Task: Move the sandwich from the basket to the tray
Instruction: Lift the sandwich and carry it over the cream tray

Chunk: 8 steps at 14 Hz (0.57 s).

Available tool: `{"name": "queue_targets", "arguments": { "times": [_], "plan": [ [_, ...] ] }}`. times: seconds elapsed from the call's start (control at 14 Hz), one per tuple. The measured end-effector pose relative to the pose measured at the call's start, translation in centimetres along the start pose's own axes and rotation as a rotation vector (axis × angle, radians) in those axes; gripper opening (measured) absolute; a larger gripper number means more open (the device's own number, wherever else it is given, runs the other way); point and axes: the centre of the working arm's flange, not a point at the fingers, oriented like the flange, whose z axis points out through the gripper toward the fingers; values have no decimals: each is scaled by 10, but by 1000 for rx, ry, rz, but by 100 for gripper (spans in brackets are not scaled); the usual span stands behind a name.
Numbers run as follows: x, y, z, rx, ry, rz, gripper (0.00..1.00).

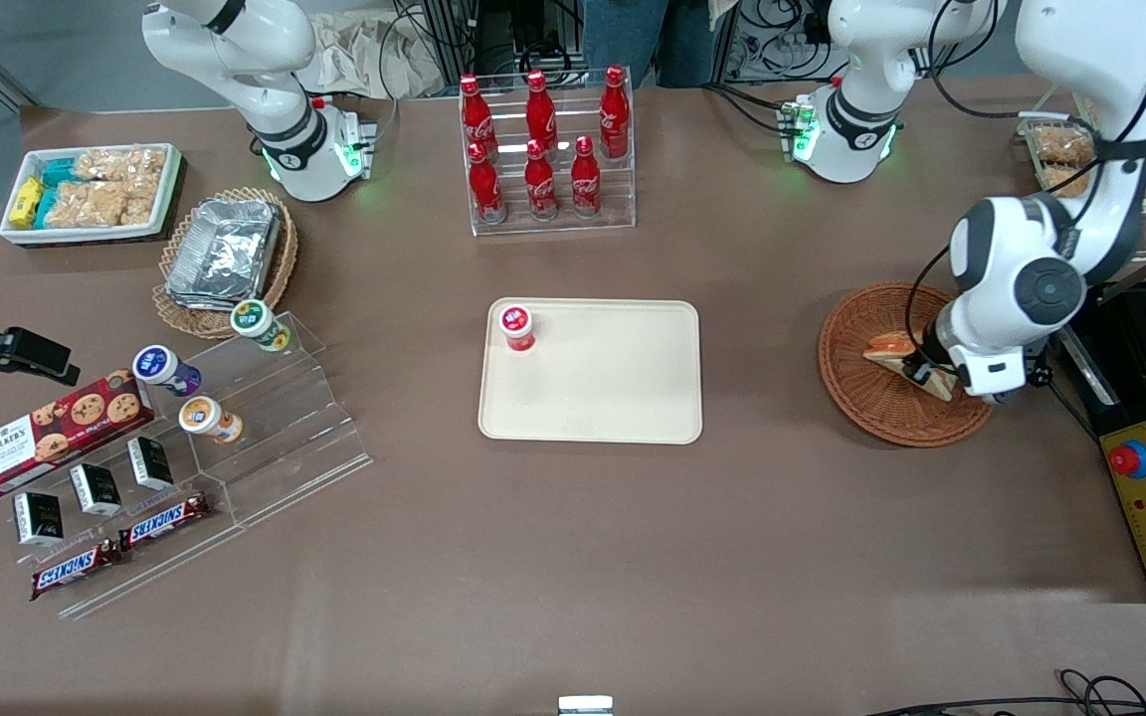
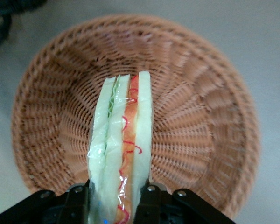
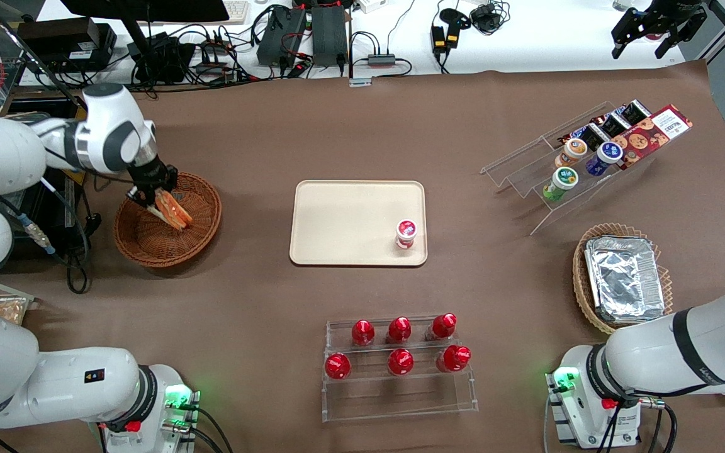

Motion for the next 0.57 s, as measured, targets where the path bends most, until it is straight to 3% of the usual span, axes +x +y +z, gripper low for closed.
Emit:
{"name": "queue_targets", "arguments": {
  "times": [0.21, 0.36, 0.57],
  "plan": [
    [-6, 21, -121, -22, -75, 121, 31],
    [-35, 41, -180, -36, -77, 275, 21],
    [-108, 80, -195, -56, -87, 519, 21]
  ]
}}
